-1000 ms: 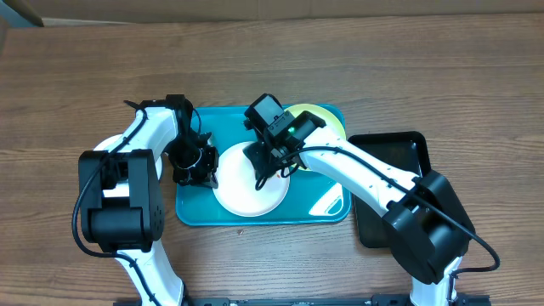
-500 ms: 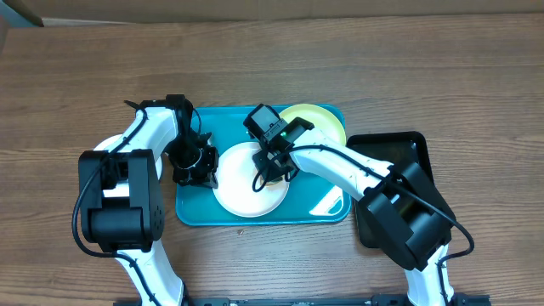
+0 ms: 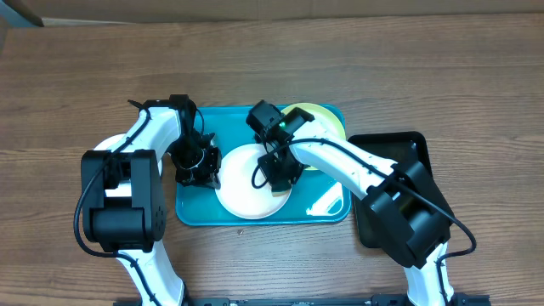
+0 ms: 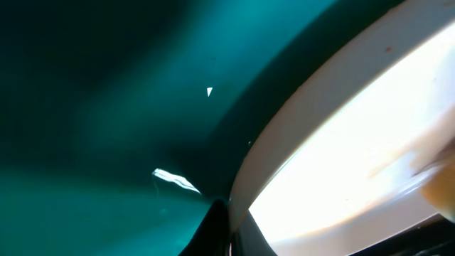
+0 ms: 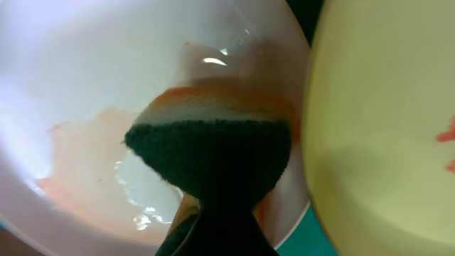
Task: Clean dirty plates on tray and stack at the side
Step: 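Move the sponge back toward the black tray with the right gripper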
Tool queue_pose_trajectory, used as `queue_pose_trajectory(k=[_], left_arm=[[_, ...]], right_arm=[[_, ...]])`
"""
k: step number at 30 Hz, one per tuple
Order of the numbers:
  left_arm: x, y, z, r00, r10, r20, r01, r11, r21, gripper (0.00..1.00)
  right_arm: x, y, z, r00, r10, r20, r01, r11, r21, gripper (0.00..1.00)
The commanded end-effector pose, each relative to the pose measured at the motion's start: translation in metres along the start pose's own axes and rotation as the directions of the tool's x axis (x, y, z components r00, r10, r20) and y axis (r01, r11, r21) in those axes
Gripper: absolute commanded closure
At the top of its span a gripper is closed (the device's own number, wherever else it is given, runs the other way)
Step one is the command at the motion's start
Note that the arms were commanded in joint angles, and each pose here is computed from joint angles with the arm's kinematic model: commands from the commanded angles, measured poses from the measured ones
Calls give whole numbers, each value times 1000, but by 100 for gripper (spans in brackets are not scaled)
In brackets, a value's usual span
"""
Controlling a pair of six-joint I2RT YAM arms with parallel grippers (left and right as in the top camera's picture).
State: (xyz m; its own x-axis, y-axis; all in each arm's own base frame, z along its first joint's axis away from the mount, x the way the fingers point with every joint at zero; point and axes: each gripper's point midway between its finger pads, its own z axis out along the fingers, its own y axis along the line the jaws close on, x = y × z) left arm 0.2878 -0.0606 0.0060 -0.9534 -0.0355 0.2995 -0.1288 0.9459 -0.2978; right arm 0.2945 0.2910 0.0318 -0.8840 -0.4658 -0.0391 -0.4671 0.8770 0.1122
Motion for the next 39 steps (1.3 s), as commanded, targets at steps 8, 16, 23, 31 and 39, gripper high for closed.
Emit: queue_pose_trajectory(k=[8, 16, 23, 31, 39], left_arm=[[-5, 16, -4, 999, -44, 13, 45, 996, -76, 96], [-17, 13, -61, 977, -42, 208, 73, 987, -144, 96], [-11, 16, -109, 927, -12, 375, 115, 960, -255, 96], [16, 16, -133, 920, 122, 373, 65, 889, -453, 96], [37, 9, -118, 952, 228, 203, -94, 852, -514, 96]], right_arm=[[-35, -45, -98, 932, 296, 208, -293, 955, -45, 96], [-8, -141, -129, 813, 555, 178, -557, 830, -44, 96], [26, -193, -123, 719, 691, 71, -689, 723, -59, 96], [84, -200, -64, 677, 729, -103, -731, 682, 22, 96], [101, -197, -42, 671, 728, -141, -730, 682, 42, 96]])
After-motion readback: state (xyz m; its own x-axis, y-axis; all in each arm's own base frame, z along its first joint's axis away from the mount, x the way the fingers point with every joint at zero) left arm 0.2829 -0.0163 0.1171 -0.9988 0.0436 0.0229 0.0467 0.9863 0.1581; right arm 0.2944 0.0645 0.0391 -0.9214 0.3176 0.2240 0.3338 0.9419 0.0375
